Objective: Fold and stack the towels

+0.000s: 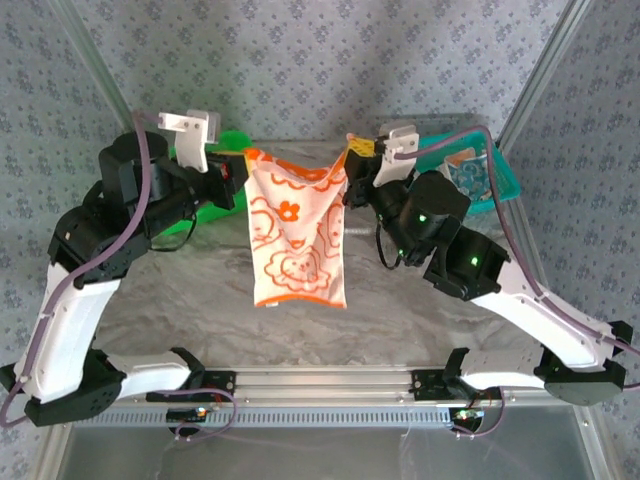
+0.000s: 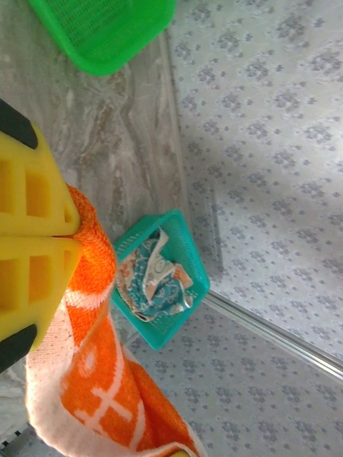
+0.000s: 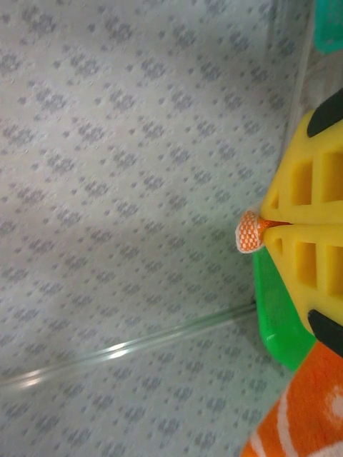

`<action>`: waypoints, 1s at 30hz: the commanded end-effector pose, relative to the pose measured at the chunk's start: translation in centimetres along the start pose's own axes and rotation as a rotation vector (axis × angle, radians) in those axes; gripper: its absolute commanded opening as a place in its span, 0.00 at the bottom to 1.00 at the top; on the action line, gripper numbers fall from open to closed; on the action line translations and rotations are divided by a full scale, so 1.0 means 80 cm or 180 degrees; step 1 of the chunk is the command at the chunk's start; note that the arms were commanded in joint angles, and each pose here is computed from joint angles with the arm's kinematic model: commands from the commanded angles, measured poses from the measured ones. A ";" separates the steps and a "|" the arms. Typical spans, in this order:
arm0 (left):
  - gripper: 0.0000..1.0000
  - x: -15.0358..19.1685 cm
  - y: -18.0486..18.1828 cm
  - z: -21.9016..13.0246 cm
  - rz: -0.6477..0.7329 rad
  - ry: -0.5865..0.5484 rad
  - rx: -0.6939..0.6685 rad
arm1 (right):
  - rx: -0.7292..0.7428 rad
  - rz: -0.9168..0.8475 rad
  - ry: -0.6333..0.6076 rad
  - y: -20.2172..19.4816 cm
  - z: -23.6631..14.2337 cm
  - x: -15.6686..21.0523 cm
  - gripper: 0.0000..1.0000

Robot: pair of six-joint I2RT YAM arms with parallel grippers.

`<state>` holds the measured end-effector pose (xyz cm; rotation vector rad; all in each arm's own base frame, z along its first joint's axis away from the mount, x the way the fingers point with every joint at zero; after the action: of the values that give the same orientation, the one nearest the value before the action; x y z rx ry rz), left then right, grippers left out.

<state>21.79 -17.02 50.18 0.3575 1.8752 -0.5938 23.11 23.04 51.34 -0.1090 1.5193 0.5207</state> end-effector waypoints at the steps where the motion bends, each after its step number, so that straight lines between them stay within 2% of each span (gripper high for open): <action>1: 0.00 0.022 0.010 0.026 -0.0033 0.0227 -0.0163 | 0.0468 -0.0024 0.0204 -0.034 0.004 0.017 0.00; 7: 0.00 0.044 0.044 0.113 -0.0209 0.0594 -0.0212 | 0.0703 0.0368 0.0626 -0.100 0.068 0.078 0.00; 12: 0.00 0.064 0.086 0.209 -0.0332 0.0865 -0.0235 | 0.0751 0.0585 0.0894 -0.159 0.149 0.134 0.00; 18: 0.00 0.085 0.135 0.317 -0.0321 0.1143 -0.0324 | 0.0864 0.0621 0.1197 -0.224 0.243 0.203 0.00; 21: 0.00 0.107 0.158 0.357 -0.0401 0.1330 -0.0359 | 0.0868 0.0668 0.1408 -0.246 0.267 0.240 0.00; 25: 0.00 0.145 0.177 0.382 -0.0479 0.1585 -0.0434 | 0.0918 0.0678 0.1593 -0.261 0.273 0.279 0.00; 30: 0.00 0.189 0.184 0.380 -0.0625 0.1835 -0.0491 | 0.1014 0.0755 0.1842 -0.270 0.254 0.325 0.00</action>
<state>48.35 -22.49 23.65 0.2595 2.5037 -0.4791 49.98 18.30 22.81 0.1731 2.1699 0.4076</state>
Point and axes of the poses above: each hand's point on the last joint's axis, 136 mm out from that joint toward the fingers, its own z axis out along the fingers, its own y axis along the line the jaws close on, x = y × z, the point moved 3 cm from there along -z, back along the fingers, and after that the axes turned 5 degrees about z, right-handed, at the moved point
